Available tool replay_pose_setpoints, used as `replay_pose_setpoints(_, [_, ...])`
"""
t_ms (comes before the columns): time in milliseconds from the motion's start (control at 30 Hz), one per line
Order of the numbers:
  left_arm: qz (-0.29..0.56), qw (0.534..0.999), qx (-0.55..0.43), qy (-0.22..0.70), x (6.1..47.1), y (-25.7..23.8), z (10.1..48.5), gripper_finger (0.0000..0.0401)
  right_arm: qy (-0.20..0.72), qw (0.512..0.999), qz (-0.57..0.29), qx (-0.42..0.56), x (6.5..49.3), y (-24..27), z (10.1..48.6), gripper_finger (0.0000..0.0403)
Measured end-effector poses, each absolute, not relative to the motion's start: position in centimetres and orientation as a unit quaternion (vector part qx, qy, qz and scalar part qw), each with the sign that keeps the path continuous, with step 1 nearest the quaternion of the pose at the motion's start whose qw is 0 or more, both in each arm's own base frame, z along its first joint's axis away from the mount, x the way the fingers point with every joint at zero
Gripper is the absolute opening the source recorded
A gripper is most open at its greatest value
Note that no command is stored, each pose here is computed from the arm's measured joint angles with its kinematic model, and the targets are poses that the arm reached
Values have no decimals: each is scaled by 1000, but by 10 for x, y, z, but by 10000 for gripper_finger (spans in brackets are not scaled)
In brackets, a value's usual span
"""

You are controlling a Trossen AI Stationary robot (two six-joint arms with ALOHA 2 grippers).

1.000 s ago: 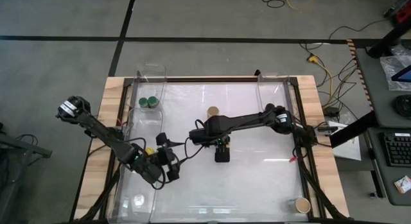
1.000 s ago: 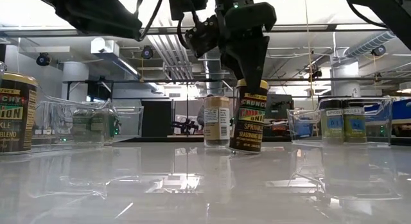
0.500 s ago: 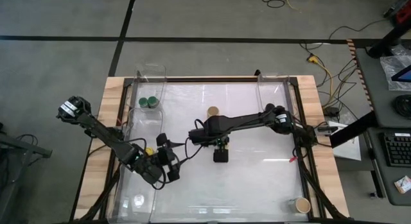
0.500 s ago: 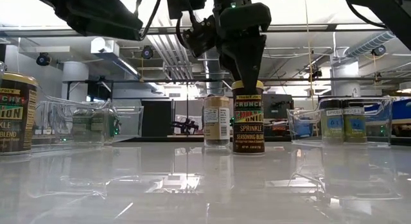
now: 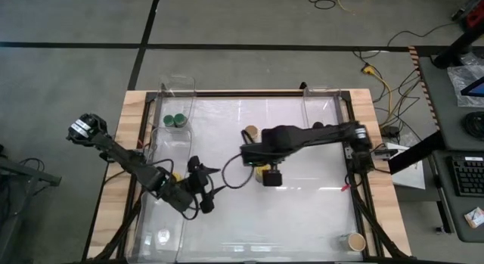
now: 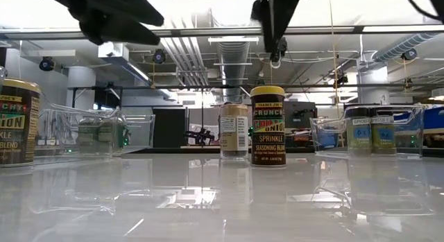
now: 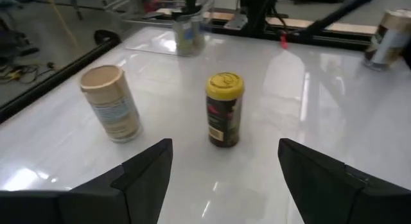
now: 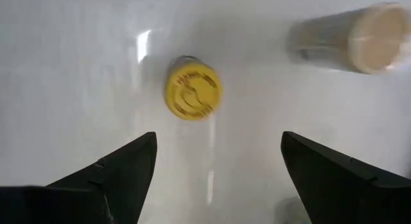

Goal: Sort spices by type
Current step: Put the yellow spice bottle into the middle left transparent bin

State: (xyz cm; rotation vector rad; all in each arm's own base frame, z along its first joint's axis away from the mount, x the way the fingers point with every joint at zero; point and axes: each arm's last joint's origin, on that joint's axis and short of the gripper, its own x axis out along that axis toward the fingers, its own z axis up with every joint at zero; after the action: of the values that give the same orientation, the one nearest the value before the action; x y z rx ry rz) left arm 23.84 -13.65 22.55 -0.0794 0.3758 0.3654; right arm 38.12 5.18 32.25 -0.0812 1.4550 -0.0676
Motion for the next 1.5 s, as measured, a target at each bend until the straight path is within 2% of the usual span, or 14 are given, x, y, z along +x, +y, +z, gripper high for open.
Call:
replay_pose_setpoints(233, [170,964,-78,191,256,-113,228,268,592,801,-66,-49,336,53,331,315])
replay_pose_setpoints(400, [152,966,-82,192,271,-87,231,268,534,843,-69,-24,306,49,302,321])
replay_pose_setpoints(533, [95,973,-79,193,282,-65,236,268,501,863,-68,-10,285,45,275,327])
replay_pose_setpoints(833, [58,980,6,190,307,-45,252,268,490,869,-73,12,251,43,234,315])
replay_pose_setpoints(967, [57,978,1,199,328,-48,251,268,461,886,-50,2,245,49,208,307])
replay_pose_setpoints(1067, [57,969,7,239,346,-51,241,268,432,901,-26,-10,242,56,187,305])
replay_pose_setpoints(1300, [60,945,28,322,385,-55,220,268,375,927,-6,19,232,65,150,321])
replay_pose_setpoints(1500, [48,944,28,324,402,-48,240,268,365,929,-7,54,225,70,132,329])
